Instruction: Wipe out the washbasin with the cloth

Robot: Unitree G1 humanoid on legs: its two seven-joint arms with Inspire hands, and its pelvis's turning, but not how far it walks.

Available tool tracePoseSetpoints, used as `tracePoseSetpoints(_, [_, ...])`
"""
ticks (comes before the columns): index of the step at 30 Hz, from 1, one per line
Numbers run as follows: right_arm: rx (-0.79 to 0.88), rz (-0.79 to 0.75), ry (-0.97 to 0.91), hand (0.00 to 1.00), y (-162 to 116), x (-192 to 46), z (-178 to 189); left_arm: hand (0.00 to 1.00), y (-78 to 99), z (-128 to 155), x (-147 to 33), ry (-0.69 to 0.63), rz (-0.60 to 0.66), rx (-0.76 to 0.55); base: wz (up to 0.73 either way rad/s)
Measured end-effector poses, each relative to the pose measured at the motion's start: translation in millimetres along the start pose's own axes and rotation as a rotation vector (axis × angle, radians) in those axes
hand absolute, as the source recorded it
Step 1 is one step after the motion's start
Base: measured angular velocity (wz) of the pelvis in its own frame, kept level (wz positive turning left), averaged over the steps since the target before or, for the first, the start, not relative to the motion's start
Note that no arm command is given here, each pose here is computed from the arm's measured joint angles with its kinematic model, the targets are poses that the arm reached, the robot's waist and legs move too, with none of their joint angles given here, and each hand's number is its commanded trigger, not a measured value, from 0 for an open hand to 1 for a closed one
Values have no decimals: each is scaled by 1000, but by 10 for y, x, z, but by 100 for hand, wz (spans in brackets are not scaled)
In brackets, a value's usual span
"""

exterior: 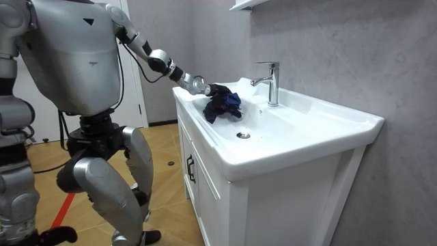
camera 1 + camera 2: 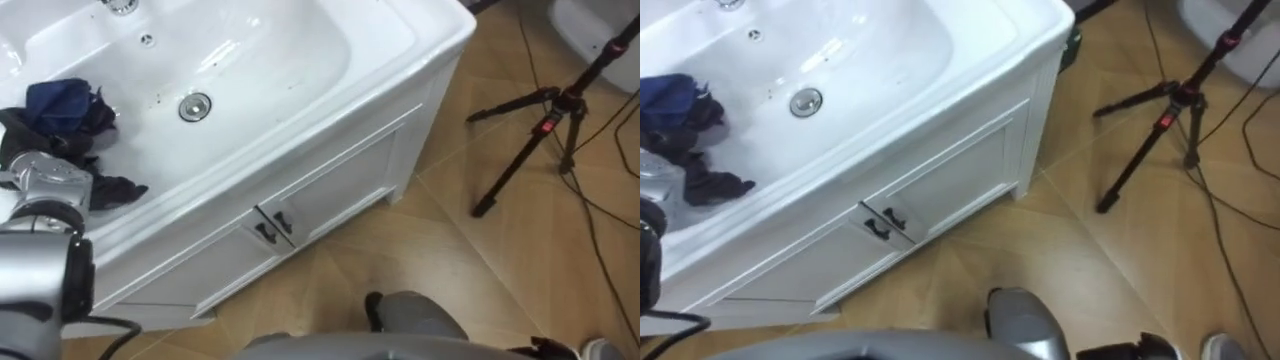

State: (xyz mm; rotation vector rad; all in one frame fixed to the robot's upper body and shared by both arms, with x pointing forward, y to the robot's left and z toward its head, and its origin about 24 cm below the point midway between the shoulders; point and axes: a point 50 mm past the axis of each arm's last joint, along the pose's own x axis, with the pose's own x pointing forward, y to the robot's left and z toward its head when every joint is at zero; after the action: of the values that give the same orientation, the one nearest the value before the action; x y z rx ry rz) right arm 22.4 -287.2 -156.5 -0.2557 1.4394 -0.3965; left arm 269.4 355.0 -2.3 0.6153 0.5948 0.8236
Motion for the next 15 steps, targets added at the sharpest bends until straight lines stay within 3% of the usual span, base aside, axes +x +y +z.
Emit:
tracePoseSetpoints(3, [32,-11,21,0,-54,-2,-89,100,119,26,46,-12,37,-50,0])
tracePoseSetpoints(8, [51,-29,51,0,-113,-8,-206,100,292,-29,80,-54,85,4,12])
tracePoseSetpoints(15, [62,-20,68,0,-121,-10,-225,100,311,-127,48,-50,58,58,13])
